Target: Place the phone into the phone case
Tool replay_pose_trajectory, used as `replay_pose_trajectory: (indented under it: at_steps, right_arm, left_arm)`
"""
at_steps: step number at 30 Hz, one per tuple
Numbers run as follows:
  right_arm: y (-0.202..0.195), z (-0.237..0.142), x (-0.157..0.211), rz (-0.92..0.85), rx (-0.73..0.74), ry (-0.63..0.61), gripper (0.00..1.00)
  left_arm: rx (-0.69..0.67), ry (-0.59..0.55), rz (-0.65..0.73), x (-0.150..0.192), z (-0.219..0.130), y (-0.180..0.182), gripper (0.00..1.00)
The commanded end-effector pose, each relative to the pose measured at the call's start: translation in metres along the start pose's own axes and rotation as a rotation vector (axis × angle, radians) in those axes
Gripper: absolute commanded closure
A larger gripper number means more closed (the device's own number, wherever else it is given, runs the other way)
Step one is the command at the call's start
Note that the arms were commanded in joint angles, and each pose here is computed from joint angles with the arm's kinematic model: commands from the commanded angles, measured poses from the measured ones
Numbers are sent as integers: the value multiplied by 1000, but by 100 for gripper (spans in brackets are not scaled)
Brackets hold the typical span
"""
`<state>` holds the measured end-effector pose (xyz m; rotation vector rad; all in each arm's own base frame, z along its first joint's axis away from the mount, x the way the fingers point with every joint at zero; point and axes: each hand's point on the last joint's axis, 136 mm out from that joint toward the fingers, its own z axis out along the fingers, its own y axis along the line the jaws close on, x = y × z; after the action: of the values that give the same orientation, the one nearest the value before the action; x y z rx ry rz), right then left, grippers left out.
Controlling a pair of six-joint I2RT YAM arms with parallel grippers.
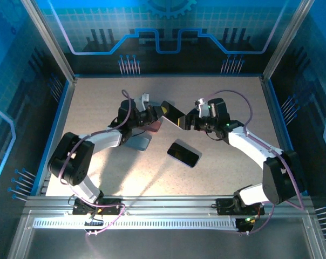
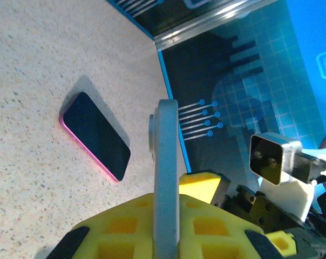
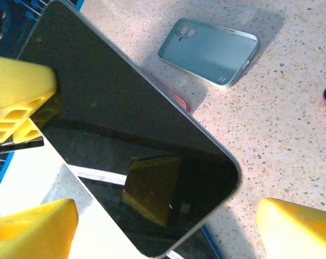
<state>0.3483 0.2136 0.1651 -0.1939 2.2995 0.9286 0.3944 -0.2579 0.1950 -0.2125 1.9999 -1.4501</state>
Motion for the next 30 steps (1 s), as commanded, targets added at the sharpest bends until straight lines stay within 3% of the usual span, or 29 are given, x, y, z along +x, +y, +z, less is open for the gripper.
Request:
replay_pose_trajectory:
  at_steps: [1, 8, 15, 25, 30]
  right_arm:
    - [7, -4, -14, 69, -88, -75, 13]
    - [10, -6, -20, 132, -193, -138, 14]
    - [16, -4, -30, 176, -292, -184, 21]
    - [23, -3, -36, 199, -349, -193, 42]
    - [27, 1, -35, 208, -371, -183, 45]
  left_arm:
    - [114, -166, 49, -28, -17, -43, 100]
    - [165, -171, -8, -21, -15, -49, 100]
    - [219, -157, -77, -14, -7, -46, 100]
    - [211, -117, -97, -3, 0, -40, 100]
    - [193, -106, -97, 1, 3, -35, 100]
